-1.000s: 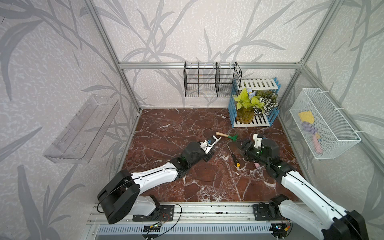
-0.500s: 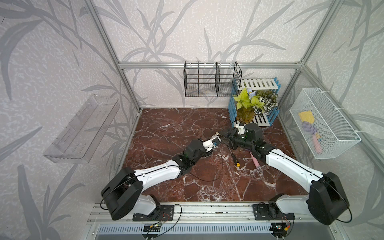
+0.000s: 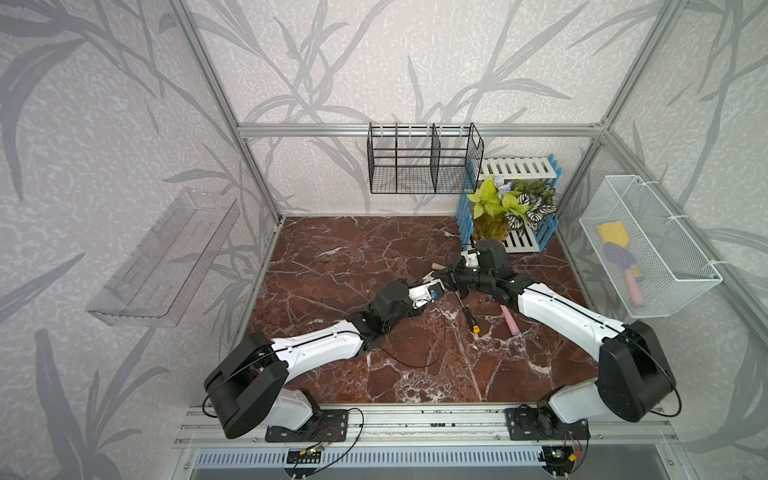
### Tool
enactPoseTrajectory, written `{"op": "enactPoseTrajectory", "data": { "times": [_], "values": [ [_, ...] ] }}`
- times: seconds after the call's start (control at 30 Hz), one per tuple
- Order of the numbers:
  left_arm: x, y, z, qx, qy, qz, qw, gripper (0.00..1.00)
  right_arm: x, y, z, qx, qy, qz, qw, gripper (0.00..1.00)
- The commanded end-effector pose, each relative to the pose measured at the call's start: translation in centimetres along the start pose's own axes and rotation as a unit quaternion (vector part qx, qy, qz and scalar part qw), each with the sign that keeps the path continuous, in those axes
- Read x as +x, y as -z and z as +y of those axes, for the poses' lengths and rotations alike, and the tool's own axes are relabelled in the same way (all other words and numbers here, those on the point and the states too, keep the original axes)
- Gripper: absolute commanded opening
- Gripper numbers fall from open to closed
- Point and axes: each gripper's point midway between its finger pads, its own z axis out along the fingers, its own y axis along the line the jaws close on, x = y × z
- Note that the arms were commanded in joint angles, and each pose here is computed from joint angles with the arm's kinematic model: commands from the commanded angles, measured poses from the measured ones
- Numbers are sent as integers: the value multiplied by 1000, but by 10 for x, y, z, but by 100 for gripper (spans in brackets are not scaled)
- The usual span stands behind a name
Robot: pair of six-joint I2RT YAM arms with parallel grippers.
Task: Remove the battery from the alarm
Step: Pick up the cover from the center of the board.
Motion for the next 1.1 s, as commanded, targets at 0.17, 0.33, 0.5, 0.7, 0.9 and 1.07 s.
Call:
{"op": "enactPoseTrajectory", "data": {
  "times": [0.17, 0.33, 0.5, 0.7, 0.9, 1.07],
  "values": [
    [-20, 41, -17, 102, 70, -50, 991, 84, -4, 16, -7, -2, 44, 10, 999, 0],
    [-41, 86, 1, 166, 369, -140, 903, 100, -12, 46, -26, -10, 212, 46, 976, 0],
    [-22, 80, 4, 323, 574, -125, 741, 99, 28, 62, -29, -69, 367, 170, 912, 0],
    [-30, 78, -23, 424, 548, -99, 714, 95, 58, 82, 0, -169, 467, 201, 844, 0],
    [-38, 73, -24, 429, 529, -113, 723, 94, 80, 84, 10, -200, 472, 238, 825, 0],
    [-53, 69, -29, 461, 523, -118, 707, 79, 87, 83, 14, -204, 475, 247, 820, 0]
  ]
}}
